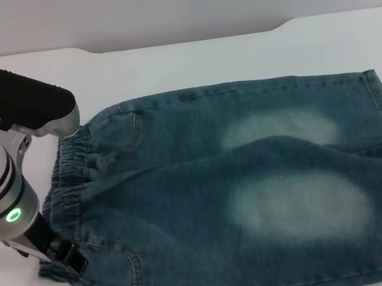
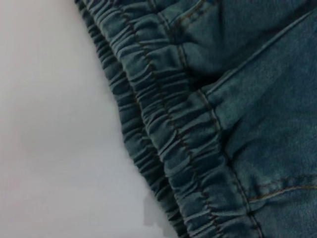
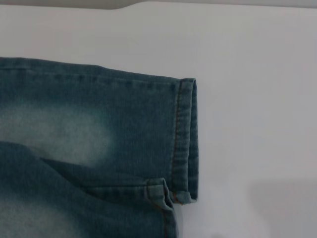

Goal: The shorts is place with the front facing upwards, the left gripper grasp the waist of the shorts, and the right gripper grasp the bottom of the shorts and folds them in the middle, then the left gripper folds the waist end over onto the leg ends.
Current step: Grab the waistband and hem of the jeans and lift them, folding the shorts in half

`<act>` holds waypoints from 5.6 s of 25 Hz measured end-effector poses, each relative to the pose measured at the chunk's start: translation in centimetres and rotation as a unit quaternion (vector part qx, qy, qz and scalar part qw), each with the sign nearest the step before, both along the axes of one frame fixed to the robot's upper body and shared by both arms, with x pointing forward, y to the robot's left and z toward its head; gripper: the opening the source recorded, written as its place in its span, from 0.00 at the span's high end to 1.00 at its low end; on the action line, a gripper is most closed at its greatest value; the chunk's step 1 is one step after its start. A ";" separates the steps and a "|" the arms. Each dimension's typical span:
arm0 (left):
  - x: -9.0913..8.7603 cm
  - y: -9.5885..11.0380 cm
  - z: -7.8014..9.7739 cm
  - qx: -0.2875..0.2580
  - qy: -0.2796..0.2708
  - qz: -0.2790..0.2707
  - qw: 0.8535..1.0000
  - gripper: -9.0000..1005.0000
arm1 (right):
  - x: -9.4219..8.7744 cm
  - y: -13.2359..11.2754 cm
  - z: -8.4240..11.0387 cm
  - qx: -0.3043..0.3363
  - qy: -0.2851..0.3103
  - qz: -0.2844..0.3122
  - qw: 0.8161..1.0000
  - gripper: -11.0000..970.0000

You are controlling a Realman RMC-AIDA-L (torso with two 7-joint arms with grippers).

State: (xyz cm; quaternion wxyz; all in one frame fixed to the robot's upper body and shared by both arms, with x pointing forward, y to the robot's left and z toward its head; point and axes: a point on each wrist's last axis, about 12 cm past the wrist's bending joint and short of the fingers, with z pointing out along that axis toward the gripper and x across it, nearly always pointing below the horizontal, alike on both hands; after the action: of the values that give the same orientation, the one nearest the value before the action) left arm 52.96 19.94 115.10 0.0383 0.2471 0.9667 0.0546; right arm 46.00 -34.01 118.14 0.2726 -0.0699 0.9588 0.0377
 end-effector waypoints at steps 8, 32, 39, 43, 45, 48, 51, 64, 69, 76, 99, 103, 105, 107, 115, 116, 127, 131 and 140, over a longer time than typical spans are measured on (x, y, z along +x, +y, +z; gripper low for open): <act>0.0 -0.1 -0.5 0.000 0.007 0.000 1.000 0.16 | -0.1 0.1 -0.1 -0.003 0.000 0.009 1.000 0.33; 0.1 -0.6 -1.1 0.010 0.009 -0.009 1.000 0.18 | -0.1 0.6 -0.3 -0.005 0.005 0.025 1.000 0.33; 0.1 -0.6 -1.1 0.006 0.006 -0.006 1.000 0.18 | -0.1 0.7 -0.3 -0.006 0.004 0.027 1.000 0.33; 0.2 -0.6 -1.2 0.004 0.006 -0.004 1.000 0.18 | -0.1 0.7 -0.3 -0.006 0.004 0.028 1.000 0.33; 0.3 -0.6 -1.2 0.003 0.004 0.000 1.000 0.19 | -0.1 0.8 -0.2 -0.006 0.004 0.029 1.000 0.33; 0.5 -0.1 -1.3 0.002 0.006 0.013 1.000 0.19 | -0.1 0.8 -0.1 -0.007 0.003 0.030 1.000 0.33; 0.8 0.5 -1.3 -0.005 0.004 0.027 1.000 0.24 | -0.1 0.9 0.0 -0.007 0.002 0.032 0.999 0.33; 0.2 0.7 -1.4 -0.013 0.002 0.028 1.000 0.63 | -0.1 1.4 0.0 -0.001 0.002 0.040 0.999 0.33; 0.1 0.7 -1.2 -0.015 0.001 0.027 1.000 0.77 | -0.1 1.5 -0.1 0.001 0.005 0.041 0.999 0.33; 0.1 0.5 -0.4 -0.020 -0.011 0.024 0.999 0.91 | -0.3 1.5 -0.3 0.004 0.014 0.041 0.999 0.33; 0.6 0.0 0.9 -0.020 -0.030 0.011 0.999 0.96 | -1.5 2.3 -3.0 0.033 0.094 0.040 0.994 0.33; 0.6 -0.1 0.9 -0.019 -0.030 0.009 0.999 0.96 | -1.3 2.8 -3.6 0.037 0.095 0.047 0.994 0.33; 0.6 -0.1 0.8 -0.019 -0.029 0.009 0.999 0.96 | -1.2 3.1 -3.8 0.043 0.093 0.052 0.993 0.33; 0.6 -0.1 0.8 -0.018 -0.028 0.009 0.999 0.96 | -1.2 3.3 -4.0 0.048 0.094 0.055 0.993 0.33; 0.7 -0.3 0.8 -0.017 -0.028 0.006 0.999 0.96 | -1.3 3.7 -4.7 0.060 0.107 0.060 0.991 0.33; 0.8 -0.3 0.8 -0.016 -0.027 0.006 0.999 0.96 | -1.3 3.6 -4.7 0.060 0.108 0.059 0.991 0.33; 1.0 -0.4 0.5 -0.012 -0.021 0.000 1.000 0.96 | -1.3 3.0 -4.4 0.055 0.109 0.045 0.991 0.33; 1.0 -0.5 0.5 -0.012 -0.018 -0.001 1.000 0.96 | -1.4 3.2 -4.6 0.056 0.113 0.048 0.991 0.33; 1.0 -0.5 0.4 -0.012 -0.017 -0.002 1.000 0.96 | -1.5 3.2 -4.8 0.058 0.115 0.047 0.991 0.33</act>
State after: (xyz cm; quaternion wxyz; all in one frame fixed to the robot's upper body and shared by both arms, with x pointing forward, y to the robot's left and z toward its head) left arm 53.96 19.42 115.53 0.0584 0.2476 0.9660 0.0468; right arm 44.52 -30.85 113.33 0.1618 -0.0937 0.9758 0.1135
